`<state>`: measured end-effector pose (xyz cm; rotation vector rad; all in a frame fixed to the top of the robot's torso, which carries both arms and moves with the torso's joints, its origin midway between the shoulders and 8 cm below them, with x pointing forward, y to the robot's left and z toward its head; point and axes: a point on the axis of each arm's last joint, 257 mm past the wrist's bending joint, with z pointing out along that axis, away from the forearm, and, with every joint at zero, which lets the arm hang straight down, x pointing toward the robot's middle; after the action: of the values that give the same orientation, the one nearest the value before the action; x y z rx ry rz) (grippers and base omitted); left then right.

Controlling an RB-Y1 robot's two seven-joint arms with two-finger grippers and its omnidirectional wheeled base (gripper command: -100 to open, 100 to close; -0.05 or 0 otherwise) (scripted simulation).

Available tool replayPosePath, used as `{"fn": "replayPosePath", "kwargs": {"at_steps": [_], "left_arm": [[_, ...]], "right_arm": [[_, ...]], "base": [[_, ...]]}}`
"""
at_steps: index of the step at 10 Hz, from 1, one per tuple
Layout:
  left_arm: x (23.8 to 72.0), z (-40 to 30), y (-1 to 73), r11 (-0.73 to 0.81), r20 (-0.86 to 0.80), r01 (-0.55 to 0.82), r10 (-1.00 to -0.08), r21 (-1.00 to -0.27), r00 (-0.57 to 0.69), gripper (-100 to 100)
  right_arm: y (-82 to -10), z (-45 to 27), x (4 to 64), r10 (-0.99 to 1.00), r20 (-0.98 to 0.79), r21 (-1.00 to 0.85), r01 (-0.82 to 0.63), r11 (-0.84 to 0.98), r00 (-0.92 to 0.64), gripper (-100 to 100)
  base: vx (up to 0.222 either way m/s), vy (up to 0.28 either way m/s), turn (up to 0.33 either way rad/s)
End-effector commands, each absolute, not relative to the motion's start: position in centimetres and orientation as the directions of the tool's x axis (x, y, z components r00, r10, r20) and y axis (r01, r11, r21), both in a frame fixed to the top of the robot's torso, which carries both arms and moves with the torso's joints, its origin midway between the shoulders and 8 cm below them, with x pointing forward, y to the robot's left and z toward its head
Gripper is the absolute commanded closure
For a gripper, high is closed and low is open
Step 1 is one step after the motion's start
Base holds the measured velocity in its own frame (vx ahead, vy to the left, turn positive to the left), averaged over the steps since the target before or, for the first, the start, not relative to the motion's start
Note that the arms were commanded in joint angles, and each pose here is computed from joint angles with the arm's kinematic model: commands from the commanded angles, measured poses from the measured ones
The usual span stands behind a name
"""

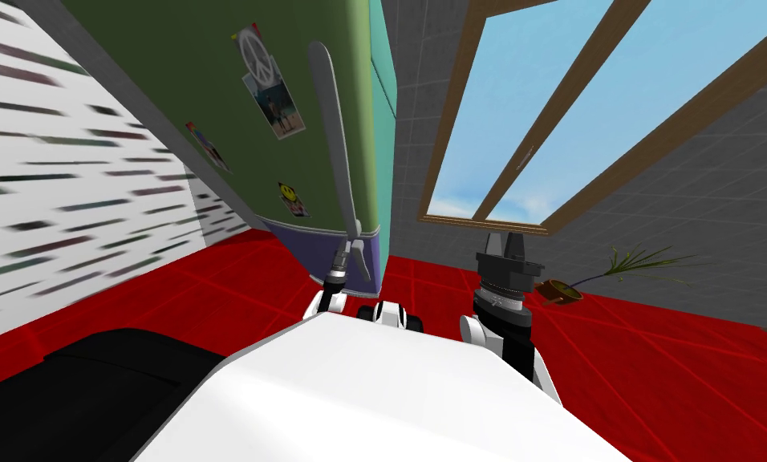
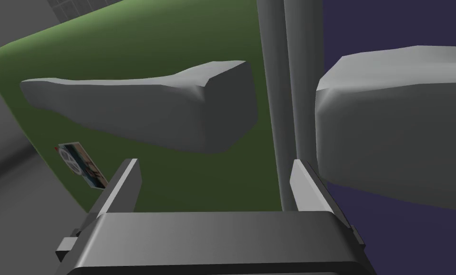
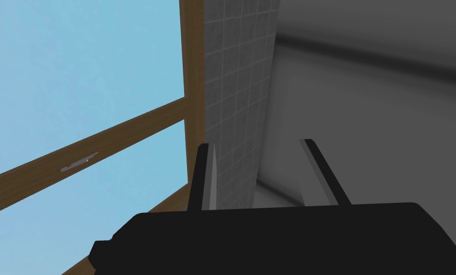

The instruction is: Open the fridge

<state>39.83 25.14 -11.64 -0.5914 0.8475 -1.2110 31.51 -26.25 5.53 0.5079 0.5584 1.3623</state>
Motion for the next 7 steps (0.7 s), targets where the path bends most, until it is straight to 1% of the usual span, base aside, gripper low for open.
{"fn": "replayPosePath", "kwargs": {"at_steps": [1, 5, 6, 7], "left_arm": [[40.1, -10.8, 25.3, 0.268, -0.241, 0.559, -0.963, -0.785, 0.124, -100], [40.4, -9.8, 25.4, 0.268, -0.238, 0.559, -0.963, -0.785, 0.127, -100], [40.2, -10.6, 25.4, 0.268, -0.240, 0.559, -0.963, -0.785, 0.125, 100], [40.1, -11.0, 25.3, 0.269, -0.241, 0.559, -0.963, -0.784, 0.124, 100]], "right_arm": [[-26.2, 5.5, 31.5, 0.990, -0.077, 0.635, -0.759, 0.140, 0.118, 0], [-26.2, 5.5, 31.5, 0.990, -0.077, 0.635, -0.759, 0.140, 0.118, 0], [-26.2, 5.5, 31.5, 0.990, -0.077, 0.635, -0.759, 0.140, 0.118, 0], [-26.2, 5.5, 31.5, 0.990, -0.077, 0.635, -0.759, 0.140, 0.118, 0]], "base": [[0.020, 0.008, 0.002], [0.031, 0.002, -0.001], [-0.022, -0.005, -0.002], [-0.044, -0.005, 0.017]]}}
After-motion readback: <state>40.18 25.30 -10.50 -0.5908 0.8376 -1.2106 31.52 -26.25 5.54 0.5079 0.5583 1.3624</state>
